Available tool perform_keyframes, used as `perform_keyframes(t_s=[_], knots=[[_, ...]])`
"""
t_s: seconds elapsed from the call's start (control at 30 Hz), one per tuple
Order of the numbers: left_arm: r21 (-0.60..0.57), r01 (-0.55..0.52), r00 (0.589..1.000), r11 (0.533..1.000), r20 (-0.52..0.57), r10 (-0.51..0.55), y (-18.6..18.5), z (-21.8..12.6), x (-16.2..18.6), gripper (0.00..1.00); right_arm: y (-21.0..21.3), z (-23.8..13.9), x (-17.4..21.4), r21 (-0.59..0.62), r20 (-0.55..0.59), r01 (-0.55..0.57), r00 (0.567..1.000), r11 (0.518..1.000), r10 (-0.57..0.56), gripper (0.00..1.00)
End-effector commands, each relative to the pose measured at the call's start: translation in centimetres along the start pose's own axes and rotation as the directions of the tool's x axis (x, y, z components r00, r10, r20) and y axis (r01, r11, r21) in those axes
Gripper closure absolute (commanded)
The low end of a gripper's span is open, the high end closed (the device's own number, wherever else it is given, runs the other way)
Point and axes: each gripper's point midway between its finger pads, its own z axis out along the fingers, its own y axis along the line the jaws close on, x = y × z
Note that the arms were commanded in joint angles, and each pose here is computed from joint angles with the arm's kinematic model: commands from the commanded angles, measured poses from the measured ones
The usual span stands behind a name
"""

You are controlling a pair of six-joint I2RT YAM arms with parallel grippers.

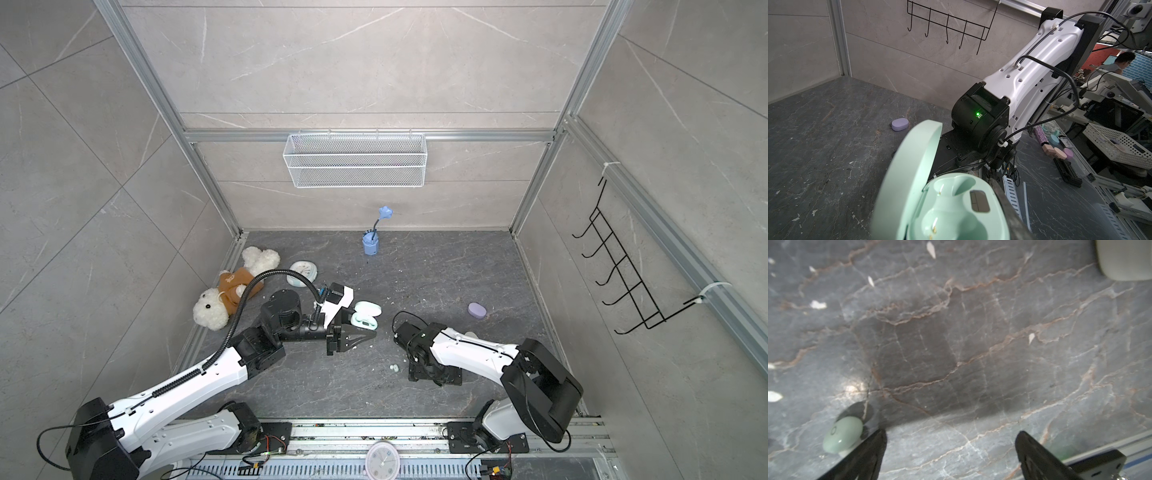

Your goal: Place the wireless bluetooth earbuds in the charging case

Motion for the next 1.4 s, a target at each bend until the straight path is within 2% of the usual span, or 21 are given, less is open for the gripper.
perform_keyframes(t_s=[0.0, 0.07, 0.13, 0.27, 0.4, 0.5, 0.63, 0.8, 1.1, 1.37], knots=[[0.030, -0.071, 0.996, 0.997, 0.052, 0.069, -1.1, -0.2, -2.7, 1.00, -0.8, -0.2, -0.4, 0.016, 0.017, -0.043, 0.999, 0.999, 0.043, 0.00], [0.029, -0.075, 0.996, 0.997, 0.053, 0.073, -1.2, -0.3, -2.8, 1.00, -0.7, -0.8, -0.6, -0.005, 0.022, -0.072, 0.997, 0.997, 0.072, 0.00], [0.024, -0.072, 0.996, 0.997, 0.049, 0.071, -1.2, -0.4, -2.6, 1.00, 0.1, -2.0, -0.9, -0.080, 0.028, -0.111, 0.993, 0.991, 0.114, 0.00], [0.023, -0.071, 0.997, 0.997, 0.044, 0.070, -1.3, -0.5, -2.4, 1.00, 3.1, -4.8, -1.6, -0.283, 0.001, -0.214, 0.975, 0.935, 0.223, 0.04], [0.023, -0.075, 0.996, 0.997, 0.046, 0.074, -1.3, -0.6, -2.3, 1.00, 4.8, -5.3, -1.8, -0.342, -0.051, -0.292, 0.955, 0.893, 0.292, 0.06], [0.021, -0.075, 0.996, 0.997, 0.047, 0.074, -1.4, -0.7, -2.1, 1.00, 5.4, -4.7, -2.0, -0.342, -0.083, -0.361, 0.931, 0.867, 0.355, 0.12], [0.018, -0.079, 0.996, 0.997, 0.053, 0.078, -1.6, -1.0, -1.9, 1.00, 5.4, -3.5, -2.0, -0.332, -0.115, -0.461, 0.886, 0.823, 0.449, 0.33], [0.012, -0.085, 0.995, 0.996, 0.055, 0.084, -1.7, -1.3, -1.8, 1.00, 5.8, -2.1, -2.0, -0.319, -0.169, -0.512, 0.859, 0.798, 0.483, 0.49], [0.009, -0.092, 0.994, 0.996, 0.062, 0.091, -1.8, -1.4, -1.7, 1.00, 5.5, -1.0, -2.5, -0.294, -0.211, -0.525, 0.851, 0.799, 0.481, 0.64], [0.010, -0.091, 0.994, 0.996, 0.062, 0.090, -1.6, -1.3, -1.8, 1.00, 6.0, -0.1, -1.6, -0.289, -0.268, -0.524, 0.847, 0.801, 0.458, 0.67]])
